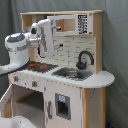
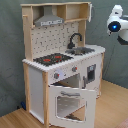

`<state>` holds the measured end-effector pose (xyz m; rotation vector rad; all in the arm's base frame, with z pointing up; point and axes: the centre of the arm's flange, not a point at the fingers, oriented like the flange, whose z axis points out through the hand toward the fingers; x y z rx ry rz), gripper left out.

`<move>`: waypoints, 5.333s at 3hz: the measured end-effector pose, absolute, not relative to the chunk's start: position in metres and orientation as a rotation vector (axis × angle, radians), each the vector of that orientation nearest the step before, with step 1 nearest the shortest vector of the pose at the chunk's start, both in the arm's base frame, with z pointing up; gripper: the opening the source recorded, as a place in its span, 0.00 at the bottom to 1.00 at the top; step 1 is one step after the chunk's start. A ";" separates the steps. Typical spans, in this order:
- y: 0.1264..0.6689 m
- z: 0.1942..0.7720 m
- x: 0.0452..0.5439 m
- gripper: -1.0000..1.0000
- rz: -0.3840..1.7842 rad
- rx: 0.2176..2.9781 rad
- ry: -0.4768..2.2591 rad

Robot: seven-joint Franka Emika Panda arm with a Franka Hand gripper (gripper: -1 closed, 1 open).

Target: Play with the kitchen

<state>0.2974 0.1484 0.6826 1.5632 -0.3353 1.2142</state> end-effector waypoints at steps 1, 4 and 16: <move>0.145 0.694 0.320 1.00 1.242 1.592 -0.321; 0.150 0.709 0.373 0.00 1.279 1.654 -0.264; 0.314 0.725 0.490 0.00 1.361 1.561 0.278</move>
